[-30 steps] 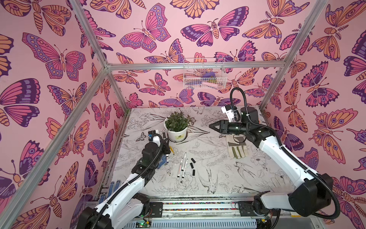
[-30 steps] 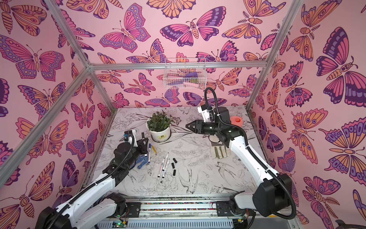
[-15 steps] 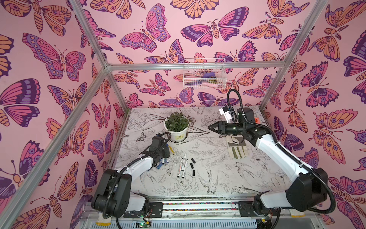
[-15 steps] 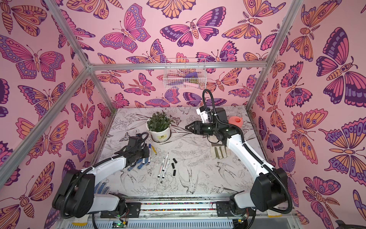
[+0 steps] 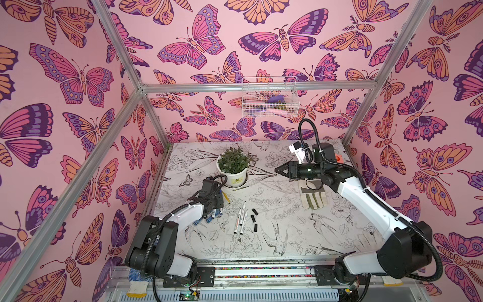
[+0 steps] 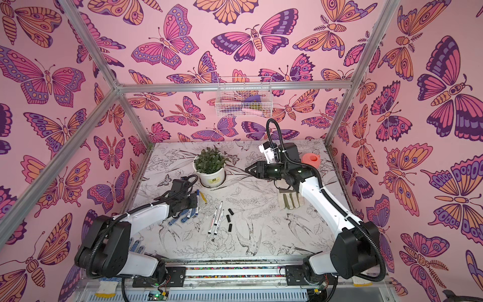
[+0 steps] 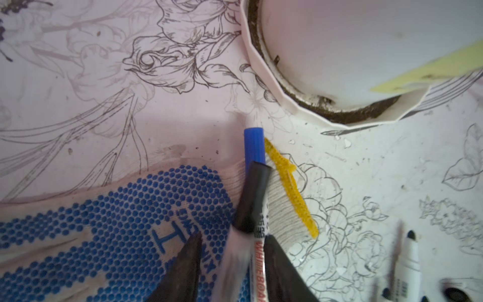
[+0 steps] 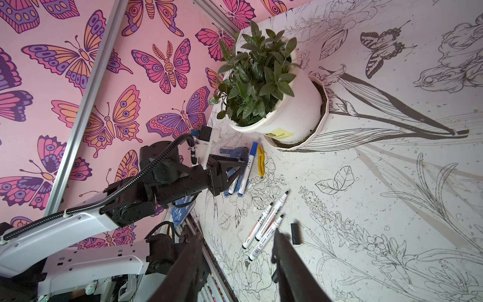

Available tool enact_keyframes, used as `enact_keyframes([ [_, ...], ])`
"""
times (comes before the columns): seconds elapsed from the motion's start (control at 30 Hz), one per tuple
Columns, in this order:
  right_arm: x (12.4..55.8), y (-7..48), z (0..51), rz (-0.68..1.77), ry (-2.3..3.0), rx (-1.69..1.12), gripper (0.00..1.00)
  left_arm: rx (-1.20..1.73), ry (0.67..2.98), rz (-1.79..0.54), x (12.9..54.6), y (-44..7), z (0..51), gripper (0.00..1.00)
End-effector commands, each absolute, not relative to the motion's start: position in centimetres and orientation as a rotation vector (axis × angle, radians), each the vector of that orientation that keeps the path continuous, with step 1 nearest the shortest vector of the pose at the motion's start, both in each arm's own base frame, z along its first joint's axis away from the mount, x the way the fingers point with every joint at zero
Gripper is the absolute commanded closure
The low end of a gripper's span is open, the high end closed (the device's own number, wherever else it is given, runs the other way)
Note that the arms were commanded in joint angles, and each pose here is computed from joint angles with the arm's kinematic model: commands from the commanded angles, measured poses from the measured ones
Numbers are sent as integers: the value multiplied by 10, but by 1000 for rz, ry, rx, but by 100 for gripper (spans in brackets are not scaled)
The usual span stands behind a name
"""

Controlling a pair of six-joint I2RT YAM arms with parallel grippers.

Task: Insert the pens into the pen caps
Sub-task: 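Open the left gripper to release the capped marker on the table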

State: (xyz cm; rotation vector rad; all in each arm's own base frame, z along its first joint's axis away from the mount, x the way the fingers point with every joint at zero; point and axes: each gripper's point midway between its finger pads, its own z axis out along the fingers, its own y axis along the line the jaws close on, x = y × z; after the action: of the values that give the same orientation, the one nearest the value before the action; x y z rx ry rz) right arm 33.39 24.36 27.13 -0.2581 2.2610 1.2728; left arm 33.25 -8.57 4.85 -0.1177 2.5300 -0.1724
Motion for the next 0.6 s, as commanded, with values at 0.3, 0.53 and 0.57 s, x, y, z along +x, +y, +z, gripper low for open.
enact_keyframes([
  [0.3,330,242,288,1255,2212,-299,54,20,2437,-421,302,-139,95,43],
  [0.53,333,244,284,1251,2218,-297,54,221,2546,-472,245,-186,65,45],
  [0.57,333,245,284,1249,2220,-300,55,238,2560,-457,238,-187,60,46],
])
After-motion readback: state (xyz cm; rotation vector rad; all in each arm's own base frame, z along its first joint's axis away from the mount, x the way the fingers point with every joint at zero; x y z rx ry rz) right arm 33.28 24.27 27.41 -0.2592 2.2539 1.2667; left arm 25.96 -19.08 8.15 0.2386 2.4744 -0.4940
